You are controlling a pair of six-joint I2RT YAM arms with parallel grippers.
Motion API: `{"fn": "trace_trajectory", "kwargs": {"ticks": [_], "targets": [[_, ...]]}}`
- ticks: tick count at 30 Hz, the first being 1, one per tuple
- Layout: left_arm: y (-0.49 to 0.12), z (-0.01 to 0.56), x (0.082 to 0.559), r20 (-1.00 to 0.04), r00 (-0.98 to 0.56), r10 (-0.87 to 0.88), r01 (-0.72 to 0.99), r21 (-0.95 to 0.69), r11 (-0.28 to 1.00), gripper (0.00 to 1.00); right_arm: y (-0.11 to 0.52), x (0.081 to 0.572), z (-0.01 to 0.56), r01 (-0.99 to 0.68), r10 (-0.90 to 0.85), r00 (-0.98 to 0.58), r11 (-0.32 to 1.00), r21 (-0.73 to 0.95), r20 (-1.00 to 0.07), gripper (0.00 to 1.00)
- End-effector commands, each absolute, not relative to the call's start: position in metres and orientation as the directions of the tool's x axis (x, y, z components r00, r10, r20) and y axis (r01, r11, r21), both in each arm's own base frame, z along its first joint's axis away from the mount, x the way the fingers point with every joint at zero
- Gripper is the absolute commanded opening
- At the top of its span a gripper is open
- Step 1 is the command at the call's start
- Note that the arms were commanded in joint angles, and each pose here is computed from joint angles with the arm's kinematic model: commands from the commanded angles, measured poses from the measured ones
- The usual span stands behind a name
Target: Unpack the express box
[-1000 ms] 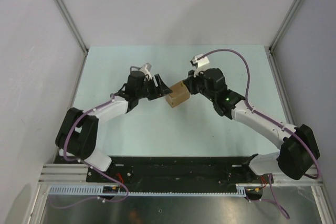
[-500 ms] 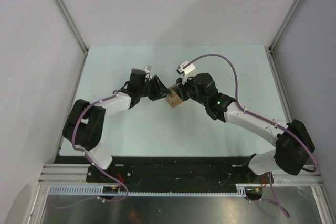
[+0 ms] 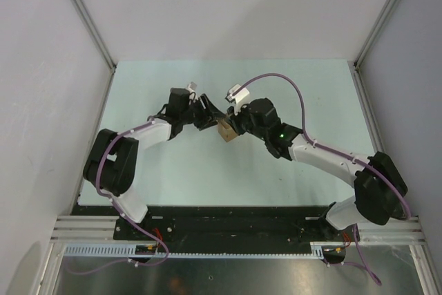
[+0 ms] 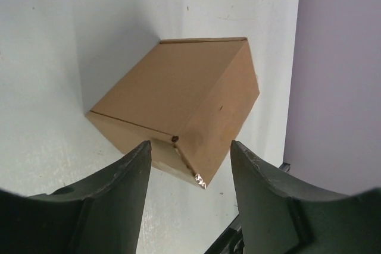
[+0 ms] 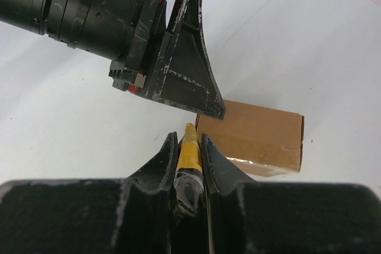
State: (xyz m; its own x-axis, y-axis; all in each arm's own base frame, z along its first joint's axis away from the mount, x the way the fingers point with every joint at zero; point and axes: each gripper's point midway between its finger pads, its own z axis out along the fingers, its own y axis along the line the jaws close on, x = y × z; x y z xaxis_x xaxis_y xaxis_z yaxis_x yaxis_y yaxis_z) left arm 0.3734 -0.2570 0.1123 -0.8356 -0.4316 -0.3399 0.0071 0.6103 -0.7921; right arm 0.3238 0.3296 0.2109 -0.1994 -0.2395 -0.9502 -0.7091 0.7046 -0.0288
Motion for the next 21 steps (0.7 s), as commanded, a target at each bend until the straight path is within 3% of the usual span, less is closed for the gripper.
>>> {"fn": "trace_trajectory", "kwargs": {"ticks": [1, 7, 21], "targets": [[-0.262, 0.128, 0.388, -0.358, -0.824, -0.439, 0.040, -0.811, 0.584, 0.60, 0.338, 0.330, 0.220, -0.715, -0.216, -0.136, 0.697, -0.055, -0.967, 0.00], [-0.261, 0.111, 0.388, -0.344, -0.835, -0.429, 0.019, -0.798, 0.603, 0.49, 0.341, 0.337, 0.212, -0.701, -0.214, -0.137, 0.711, -0.058, -0.967, 0.00], [-0.254, 0.092, 0.385, -0.346, -0.847, -0.404, -0.004, -0.756, 0.655, 0.40, 0.339, 0.349, 0.198, -0.657, -0.213, -0.102, 0.748, -0.095, -0.972, 0.00]]}}
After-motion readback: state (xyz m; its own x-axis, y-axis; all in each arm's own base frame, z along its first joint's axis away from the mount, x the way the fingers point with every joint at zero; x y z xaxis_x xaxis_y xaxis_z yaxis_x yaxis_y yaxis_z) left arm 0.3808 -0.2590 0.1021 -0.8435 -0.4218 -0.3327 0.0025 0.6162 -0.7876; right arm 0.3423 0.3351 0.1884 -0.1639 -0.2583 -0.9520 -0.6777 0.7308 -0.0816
